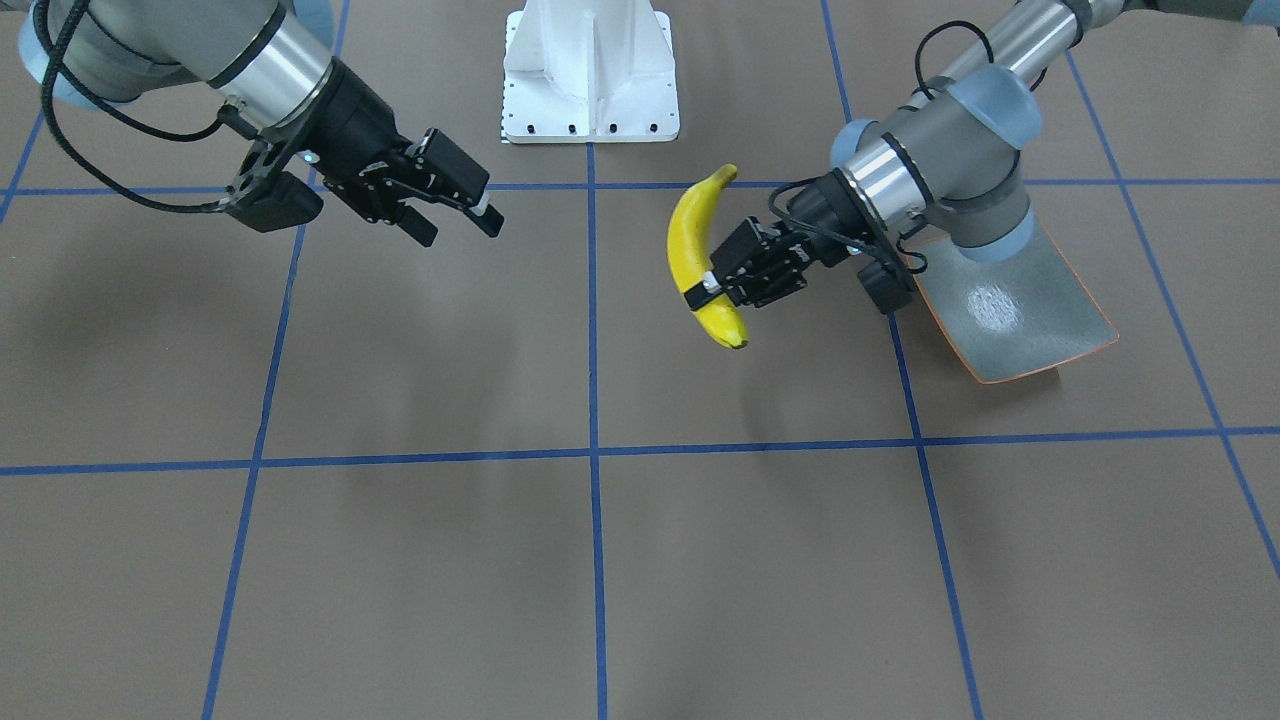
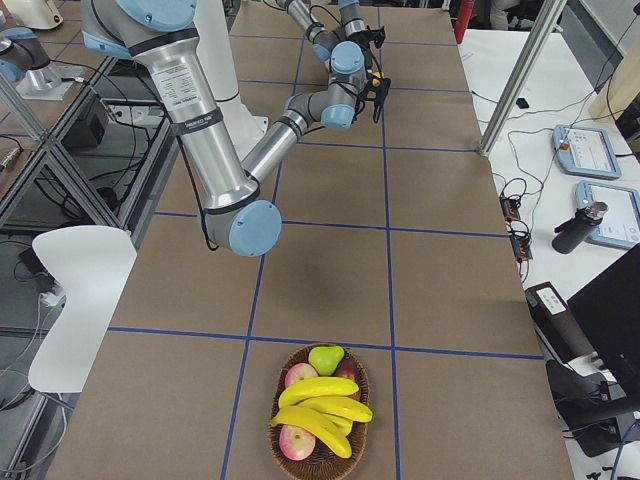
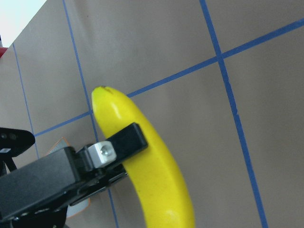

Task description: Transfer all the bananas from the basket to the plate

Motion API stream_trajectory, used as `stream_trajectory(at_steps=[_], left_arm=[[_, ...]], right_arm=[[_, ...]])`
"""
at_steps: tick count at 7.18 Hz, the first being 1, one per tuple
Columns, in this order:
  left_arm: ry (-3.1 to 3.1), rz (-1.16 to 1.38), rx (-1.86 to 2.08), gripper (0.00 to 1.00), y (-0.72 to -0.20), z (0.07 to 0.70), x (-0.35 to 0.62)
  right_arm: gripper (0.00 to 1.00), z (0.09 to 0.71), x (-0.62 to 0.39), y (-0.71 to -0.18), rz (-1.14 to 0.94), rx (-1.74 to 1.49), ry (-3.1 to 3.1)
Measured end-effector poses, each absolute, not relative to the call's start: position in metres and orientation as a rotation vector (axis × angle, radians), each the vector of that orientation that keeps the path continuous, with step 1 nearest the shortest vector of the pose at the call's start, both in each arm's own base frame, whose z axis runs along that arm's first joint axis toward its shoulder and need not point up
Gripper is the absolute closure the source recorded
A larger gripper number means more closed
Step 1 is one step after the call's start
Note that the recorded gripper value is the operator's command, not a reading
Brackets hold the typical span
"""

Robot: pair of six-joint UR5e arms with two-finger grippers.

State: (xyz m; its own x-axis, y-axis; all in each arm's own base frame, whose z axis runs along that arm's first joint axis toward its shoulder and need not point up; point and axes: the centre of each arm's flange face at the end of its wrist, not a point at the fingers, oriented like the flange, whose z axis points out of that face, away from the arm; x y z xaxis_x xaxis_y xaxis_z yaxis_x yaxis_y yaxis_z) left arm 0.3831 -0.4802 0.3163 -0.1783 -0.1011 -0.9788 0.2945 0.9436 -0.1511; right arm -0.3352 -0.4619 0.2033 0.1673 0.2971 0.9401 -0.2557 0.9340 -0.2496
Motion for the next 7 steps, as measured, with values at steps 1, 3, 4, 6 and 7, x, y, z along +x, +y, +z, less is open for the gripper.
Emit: stream_trajectory(at_steps=[1,3,4,6,7], left_arm=[[1.621,-0.321,0.185,1.00,-0.484,0.370,0.348],[1.435,-0.268,0.228,1.00,-0.487,0.460,0.274],[1.357,-0.252,0.239,1.00,-0.480,0.500,0.240],[1.267,-0.262,0.226,1.00,-0.457,0.555,0.201],[1.238,-0.276,0.209,1.00,-0.445,0.574,0.192]], right_arm=[[0.00,0.228,-0.325,-0.472,0.415,-0.004,-1.306],[0.00,0.264,-0.318,-0.483,0.448,0.045,-1.239],[0.00,0.275,-0.317,-0.485,0.459,0.050,-1.219],[0.00,0.292,-0.316,-0.487,0.480,0.060,-1.188],[0.00,0.298,-0.316,-0.489,0.489,0.066,-1.177]])
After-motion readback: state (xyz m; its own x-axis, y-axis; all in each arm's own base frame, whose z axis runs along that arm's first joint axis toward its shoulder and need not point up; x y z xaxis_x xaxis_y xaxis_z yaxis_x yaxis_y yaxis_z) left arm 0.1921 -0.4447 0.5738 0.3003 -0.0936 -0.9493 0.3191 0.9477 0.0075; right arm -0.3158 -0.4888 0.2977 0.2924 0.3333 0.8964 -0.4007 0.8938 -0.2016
